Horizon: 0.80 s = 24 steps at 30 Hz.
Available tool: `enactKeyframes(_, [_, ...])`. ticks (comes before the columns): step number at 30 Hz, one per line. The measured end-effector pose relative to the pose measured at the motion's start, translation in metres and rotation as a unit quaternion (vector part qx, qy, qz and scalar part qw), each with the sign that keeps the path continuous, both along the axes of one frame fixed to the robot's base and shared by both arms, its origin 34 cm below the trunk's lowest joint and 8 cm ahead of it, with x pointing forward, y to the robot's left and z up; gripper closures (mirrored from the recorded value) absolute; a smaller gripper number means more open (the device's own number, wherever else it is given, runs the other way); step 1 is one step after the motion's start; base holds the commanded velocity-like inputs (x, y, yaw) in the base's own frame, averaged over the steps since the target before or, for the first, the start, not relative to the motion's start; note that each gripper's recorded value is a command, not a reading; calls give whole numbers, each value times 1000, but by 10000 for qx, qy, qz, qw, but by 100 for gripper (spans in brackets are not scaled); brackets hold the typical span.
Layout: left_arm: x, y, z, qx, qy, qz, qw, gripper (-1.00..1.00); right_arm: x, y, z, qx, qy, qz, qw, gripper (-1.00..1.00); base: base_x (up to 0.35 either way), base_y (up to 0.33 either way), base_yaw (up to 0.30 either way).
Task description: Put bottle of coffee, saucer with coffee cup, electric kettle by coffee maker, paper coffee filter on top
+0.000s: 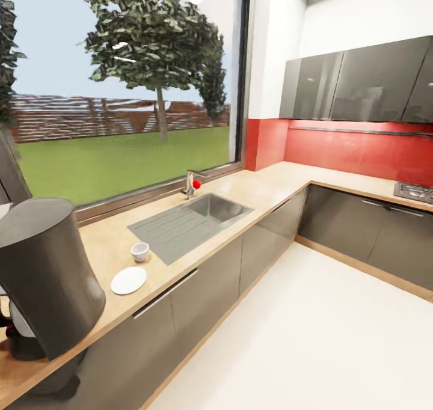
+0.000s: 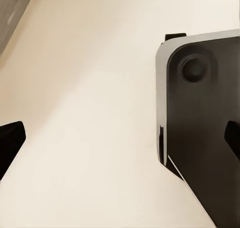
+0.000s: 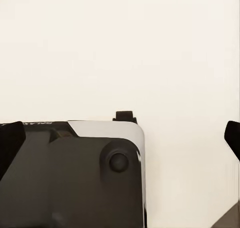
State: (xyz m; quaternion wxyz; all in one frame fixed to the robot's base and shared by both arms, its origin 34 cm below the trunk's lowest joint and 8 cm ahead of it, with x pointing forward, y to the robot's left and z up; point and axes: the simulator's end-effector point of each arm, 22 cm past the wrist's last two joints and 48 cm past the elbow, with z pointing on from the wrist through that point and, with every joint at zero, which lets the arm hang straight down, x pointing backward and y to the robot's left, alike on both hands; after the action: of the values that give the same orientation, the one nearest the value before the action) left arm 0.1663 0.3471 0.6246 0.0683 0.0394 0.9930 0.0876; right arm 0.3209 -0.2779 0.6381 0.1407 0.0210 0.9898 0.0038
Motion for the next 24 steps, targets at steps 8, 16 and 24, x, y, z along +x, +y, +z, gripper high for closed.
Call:
enactKeyframes(8, [0,-1,0,-4,3,-10,10000,-100,0,1,0,3,0,14,10000,-100,199,-229,-32])
enactKeyframes(16, [0,0,0,-2,2,2,10000,-100,0,1,0,2,1,15,10000,-100,132,-263,-1])
enactKeyframes(24, [0,0,0,-1,0,14,10000,-100,0,1,0,2,2,15,10000,-100,12,-297,45])
